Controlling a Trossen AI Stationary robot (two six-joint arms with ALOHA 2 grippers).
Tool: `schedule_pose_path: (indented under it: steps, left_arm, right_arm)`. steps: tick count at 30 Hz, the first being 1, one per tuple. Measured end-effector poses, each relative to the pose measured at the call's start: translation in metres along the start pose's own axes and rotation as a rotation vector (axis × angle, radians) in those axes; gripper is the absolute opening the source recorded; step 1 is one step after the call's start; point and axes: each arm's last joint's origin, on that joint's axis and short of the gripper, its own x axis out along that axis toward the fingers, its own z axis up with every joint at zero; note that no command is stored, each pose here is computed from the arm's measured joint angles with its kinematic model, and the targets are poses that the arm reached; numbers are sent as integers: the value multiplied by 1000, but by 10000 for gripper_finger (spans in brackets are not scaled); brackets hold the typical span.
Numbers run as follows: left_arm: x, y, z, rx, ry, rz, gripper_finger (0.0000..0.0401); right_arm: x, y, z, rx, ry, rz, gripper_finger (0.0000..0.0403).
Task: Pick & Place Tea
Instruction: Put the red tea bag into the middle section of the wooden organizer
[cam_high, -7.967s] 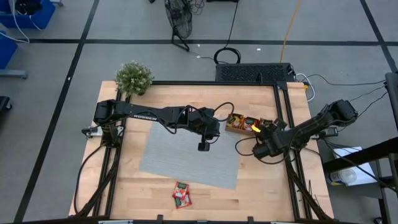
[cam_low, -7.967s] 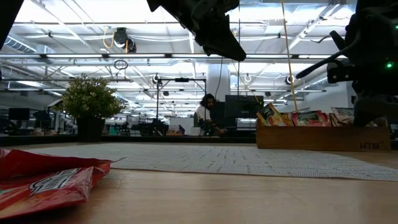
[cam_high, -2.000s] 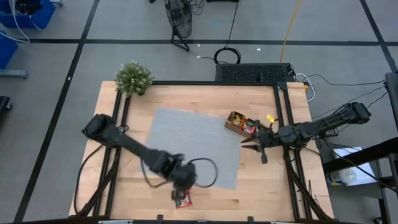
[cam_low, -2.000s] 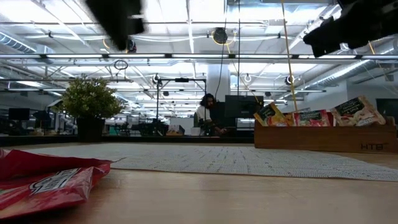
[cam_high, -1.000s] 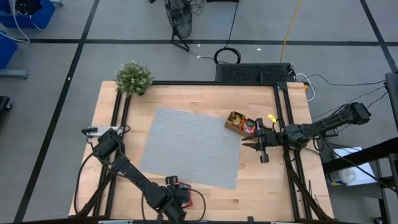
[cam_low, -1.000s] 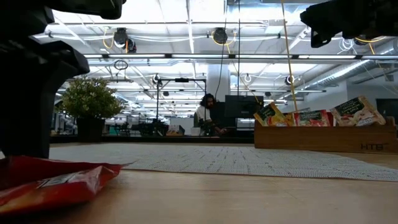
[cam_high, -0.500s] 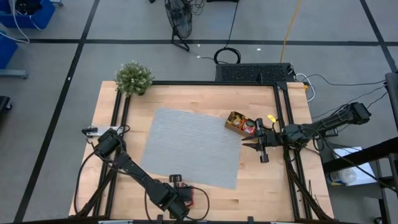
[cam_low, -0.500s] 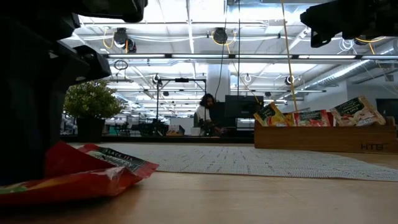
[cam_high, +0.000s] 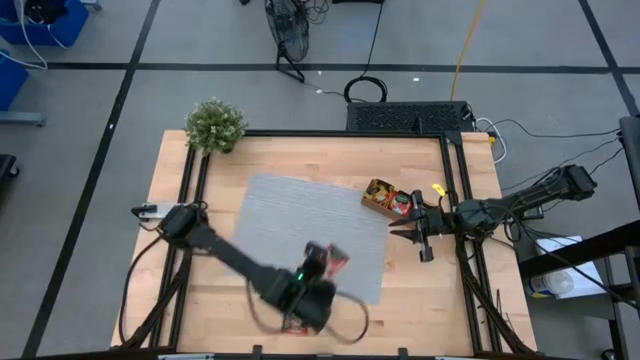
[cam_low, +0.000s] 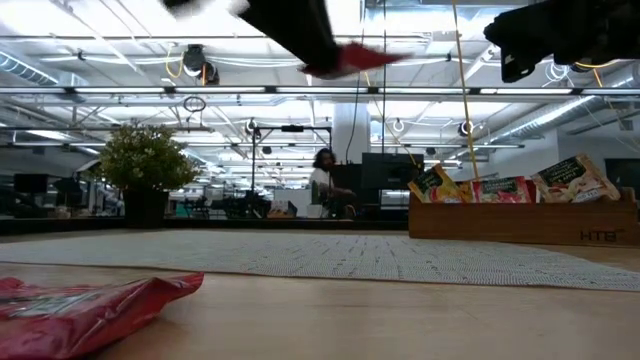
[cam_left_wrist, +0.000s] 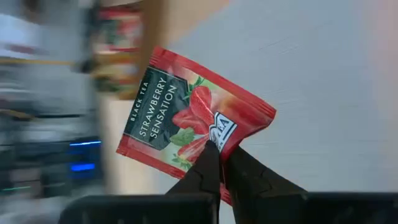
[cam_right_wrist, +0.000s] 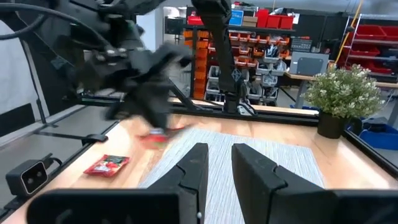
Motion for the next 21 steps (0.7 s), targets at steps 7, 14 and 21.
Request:
schedule_pose_path:
  steps: [7, 14, 21]
  left_arm:
    - [89, 64, -4, 120, -12, 171, 12]
    - [143, 99, -6, 213, -374, 259, 12]
    - [163, 126, -20, 164, -397, 292, 12]
  right_arm:
    - [-5, -1, 3, -18, -13, -1, 59]
    - [-17, -4, 5, -27, -7, 0, 59]
    - [-23, -9, -1, 36, 62, -153, 59]
